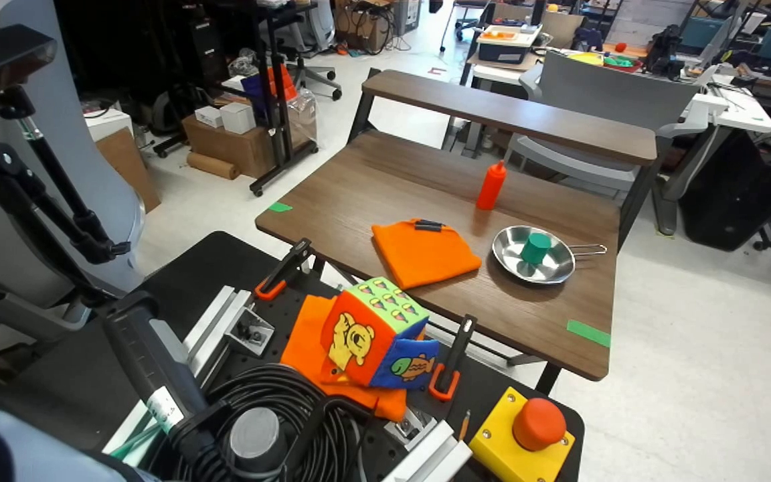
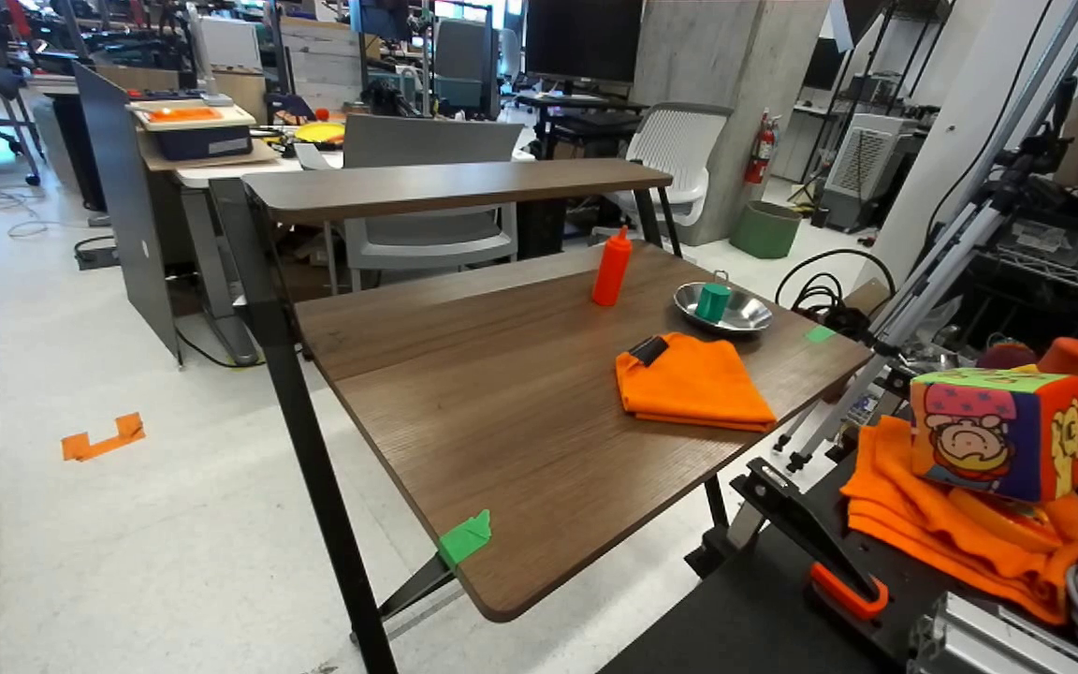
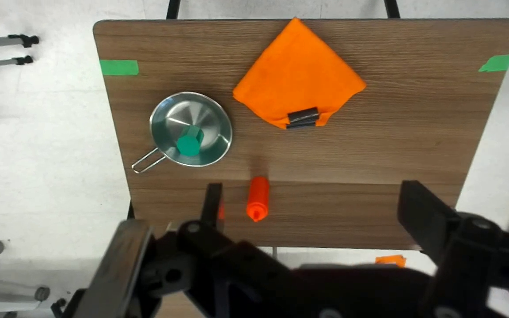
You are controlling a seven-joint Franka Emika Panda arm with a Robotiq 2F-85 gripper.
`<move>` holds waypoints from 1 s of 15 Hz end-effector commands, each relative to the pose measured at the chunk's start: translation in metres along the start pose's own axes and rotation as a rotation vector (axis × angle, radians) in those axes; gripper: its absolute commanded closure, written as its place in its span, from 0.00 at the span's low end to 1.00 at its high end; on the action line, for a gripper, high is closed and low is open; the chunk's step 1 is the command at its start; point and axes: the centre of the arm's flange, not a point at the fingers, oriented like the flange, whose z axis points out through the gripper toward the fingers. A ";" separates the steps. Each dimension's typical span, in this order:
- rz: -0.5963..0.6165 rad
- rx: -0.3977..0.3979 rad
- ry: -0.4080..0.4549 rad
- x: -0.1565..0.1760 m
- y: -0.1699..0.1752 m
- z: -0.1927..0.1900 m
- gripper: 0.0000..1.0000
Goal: Pick the green block in the pan and put it on the table
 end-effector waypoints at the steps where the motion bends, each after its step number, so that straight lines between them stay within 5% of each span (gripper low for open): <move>1: 0.034 0.001 -0.004 0.026 0.044 0.049 0.00; 8: 0.079 0.003 -0.098 0.062 0.113 0.147 0.00; 15: 0.065 -0.009 -0.196 0.102 0.140 0.243 0.00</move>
